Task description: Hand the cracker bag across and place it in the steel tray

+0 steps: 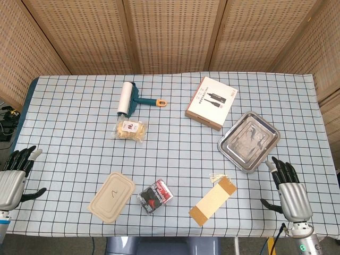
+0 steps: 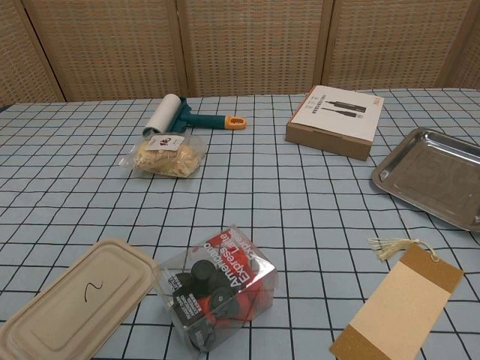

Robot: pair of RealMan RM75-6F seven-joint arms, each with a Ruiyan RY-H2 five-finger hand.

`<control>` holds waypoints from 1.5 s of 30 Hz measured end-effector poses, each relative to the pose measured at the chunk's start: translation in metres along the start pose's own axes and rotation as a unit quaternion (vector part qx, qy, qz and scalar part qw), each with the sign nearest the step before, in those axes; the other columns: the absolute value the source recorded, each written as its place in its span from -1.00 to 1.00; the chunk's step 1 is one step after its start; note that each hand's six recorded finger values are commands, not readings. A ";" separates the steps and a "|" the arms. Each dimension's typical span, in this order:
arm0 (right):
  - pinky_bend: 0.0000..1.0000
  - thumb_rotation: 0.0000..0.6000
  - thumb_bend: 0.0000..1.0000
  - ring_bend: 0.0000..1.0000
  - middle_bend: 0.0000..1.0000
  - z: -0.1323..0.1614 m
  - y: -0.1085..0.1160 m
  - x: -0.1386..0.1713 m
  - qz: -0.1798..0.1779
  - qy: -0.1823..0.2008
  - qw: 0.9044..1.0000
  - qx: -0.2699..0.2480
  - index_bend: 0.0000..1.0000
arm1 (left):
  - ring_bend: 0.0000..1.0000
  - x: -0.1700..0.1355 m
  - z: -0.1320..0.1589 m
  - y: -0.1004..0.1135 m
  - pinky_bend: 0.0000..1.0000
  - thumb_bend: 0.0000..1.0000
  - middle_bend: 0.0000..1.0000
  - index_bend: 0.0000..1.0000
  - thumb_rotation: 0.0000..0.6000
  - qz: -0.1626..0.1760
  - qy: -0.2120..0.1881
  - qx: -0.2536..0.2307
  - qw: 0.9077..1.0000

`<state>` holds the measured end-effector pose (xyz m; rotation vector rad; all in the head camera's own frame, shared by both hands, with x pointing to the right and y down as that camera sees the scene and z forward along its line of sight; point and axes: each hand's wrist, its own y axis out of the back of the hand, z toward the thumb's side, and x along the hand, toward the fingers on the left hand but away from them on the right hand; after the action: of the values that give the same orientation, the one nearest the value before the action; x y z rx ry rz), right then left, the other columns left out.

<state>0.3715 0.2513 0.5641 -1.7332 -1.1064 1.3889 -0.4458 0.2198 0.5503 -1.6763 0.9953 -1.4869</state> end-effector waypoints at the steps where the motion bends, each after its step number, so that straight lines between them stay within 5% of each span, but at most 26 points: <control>1: -1.00 1.00 -0.78 -1.00 -1.00 0.000 0.000 0.000 0.000 0.000 1.000 0.000 -1.00 | -1.00 0.000 0.000 0.000 -1.00 -0.94 -1.00 -1.00 1.00 0.000 0.000 0.000 1.000; 14: -1.00 1.00 -0.78 -1.00 -1.00 0.000 0.002 0.000 0.000 0.001 1.000 -0.004 -1.00 | -1.00 0.005 0.006 -0.003 -1.00 -0.95 -1.00 -1.00 1.00 -0.002 -0.004 0.004 1.000; 22: -1.00 1.00 -0.78 -1.00 -1.00 -0.003 0.017 0.001 -0.019 -0.001 1.000 -0.021 -1.00 | -1.00 0.033 0.022 0.003 -1.00 -0.99 -1.00 -1.00 1.00 0.000 -0.014 0.018 1.000; 35: -1.00 1.00 -0.78 -1.00 -1.00 -0.028 0.037 -0.008 -0.044 -0.036 0.997 -0.044 -1.00 | -1.00 0.126 0.103 0.001 -1.00 -1.00 -1.00 -1.00 1.00 -0.050 -0.073 0.082 0.993; 45: -1.00 1.00 -0.78 -1.00 -1.00 -0.037 0.040 -0.012 -0.041 -0.043 0.997 -0.056 -1.00 | -1.00 0.196 0.181 -0.028 -1.00 -1.00 -1.00 -1.00 1.00 -0.104 -0.093 0.123 0.983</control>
<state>0.4150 0.2235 0.5430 -1.6982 -1.3095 1.3844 -0.2519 0.0610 0.6466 -1.7392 0.5257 -1.4845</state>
